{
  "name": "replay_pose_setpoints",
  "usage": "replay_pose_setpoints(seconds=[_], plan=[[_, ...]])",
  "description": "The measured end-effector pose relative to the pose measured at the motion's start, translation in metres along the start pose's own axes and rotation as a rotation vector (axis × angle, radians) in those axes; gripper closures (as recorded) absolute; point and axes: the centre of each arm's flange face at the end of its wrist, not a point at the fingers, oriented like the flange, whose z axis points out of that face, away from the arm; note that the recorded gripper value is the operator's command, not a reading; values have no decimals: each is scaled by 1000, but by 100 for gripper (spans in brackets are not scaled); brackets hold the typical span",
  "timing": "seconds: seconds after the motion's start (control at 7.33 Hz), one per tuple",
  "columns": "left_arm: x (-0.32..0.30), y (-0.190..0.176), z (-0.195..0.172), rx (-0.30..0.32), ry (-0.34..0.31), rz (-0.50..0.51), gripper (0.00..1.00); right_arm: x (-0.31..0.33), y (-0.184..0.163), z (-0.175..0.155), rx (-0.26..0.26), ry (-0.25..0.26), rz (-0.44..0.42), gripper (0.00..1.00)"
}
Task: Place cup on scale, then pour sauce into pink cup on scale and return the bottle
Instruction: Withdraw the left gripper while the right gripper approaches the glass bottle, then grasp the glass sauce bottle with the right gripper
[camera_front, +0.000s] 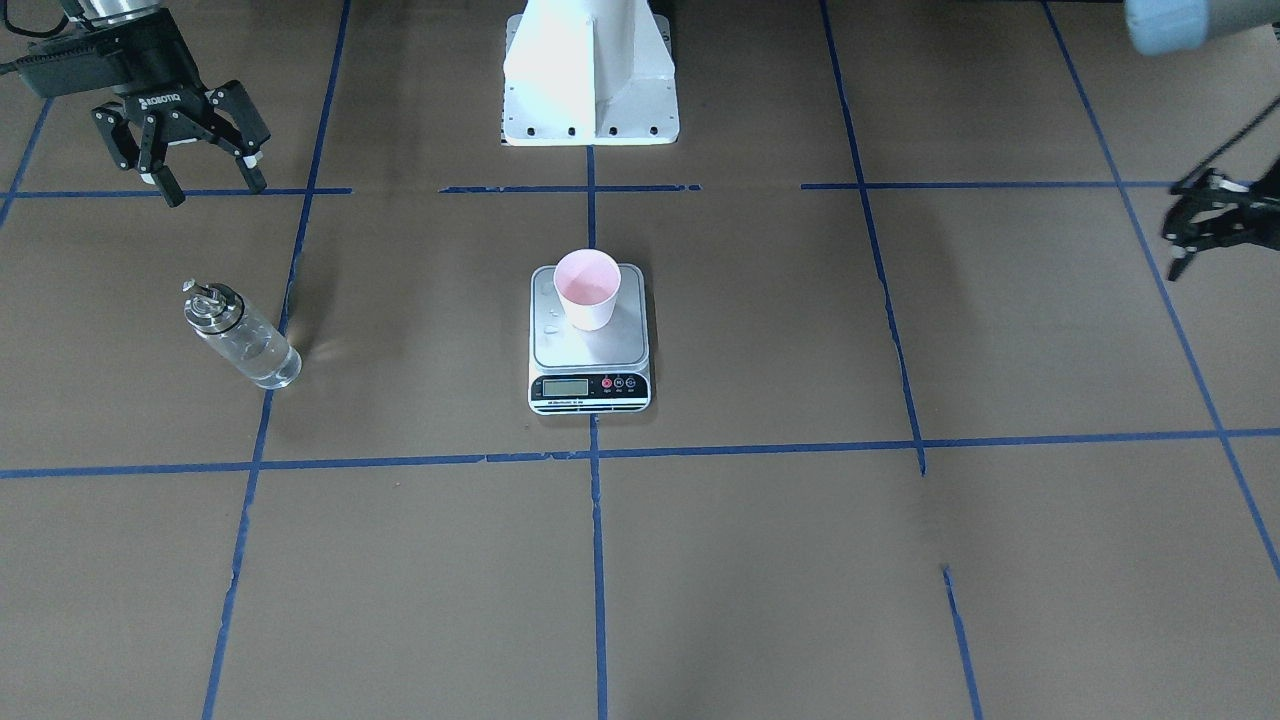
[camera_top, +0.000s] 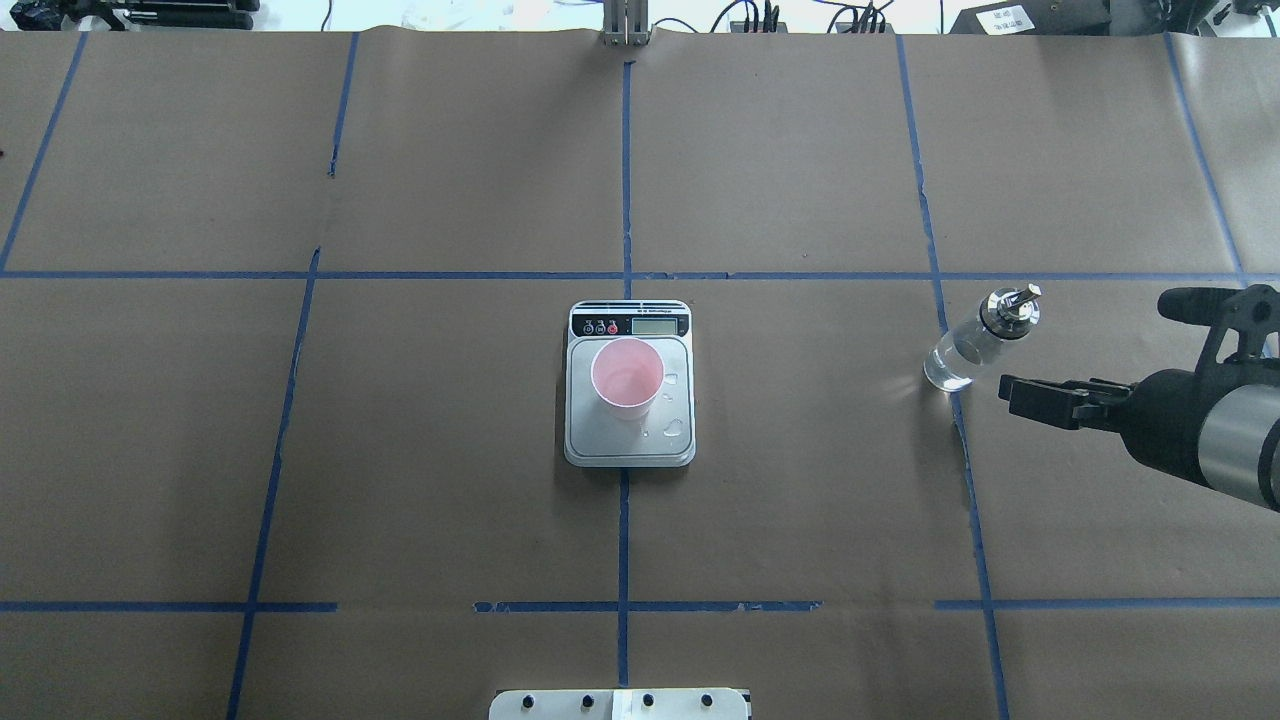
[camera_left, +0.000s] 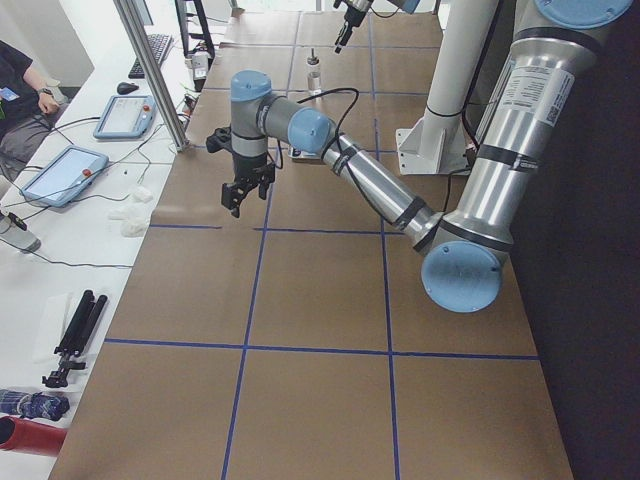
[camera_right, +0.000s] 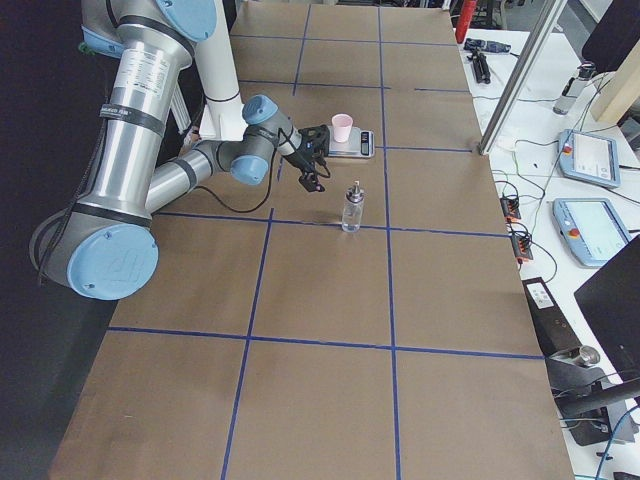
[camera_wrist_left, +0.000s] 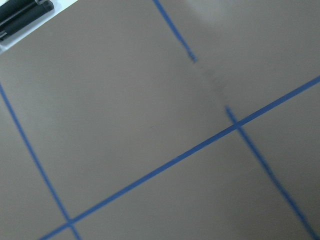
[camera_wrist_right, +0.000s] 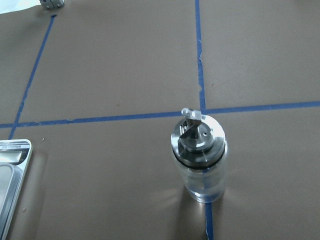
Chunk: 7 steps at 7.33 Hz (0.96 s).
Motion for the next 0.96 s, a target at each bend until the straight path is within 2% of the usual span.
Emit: replay_pose_setpoints(seconds=[0.27, 0.55, 0.96], plan=[[-79, 47, 19, -13, -27, -6, 0, 35, 9, 26, 101, -32, -60, 0], [-96, 62, 33, -4, -38, -72, 0, 67, 24, 51, 171, -39, -140, 0], [-101, 83, 50, -23, -33, -103, 0, 56, 58, 74, 244, -31, -206, 0]])
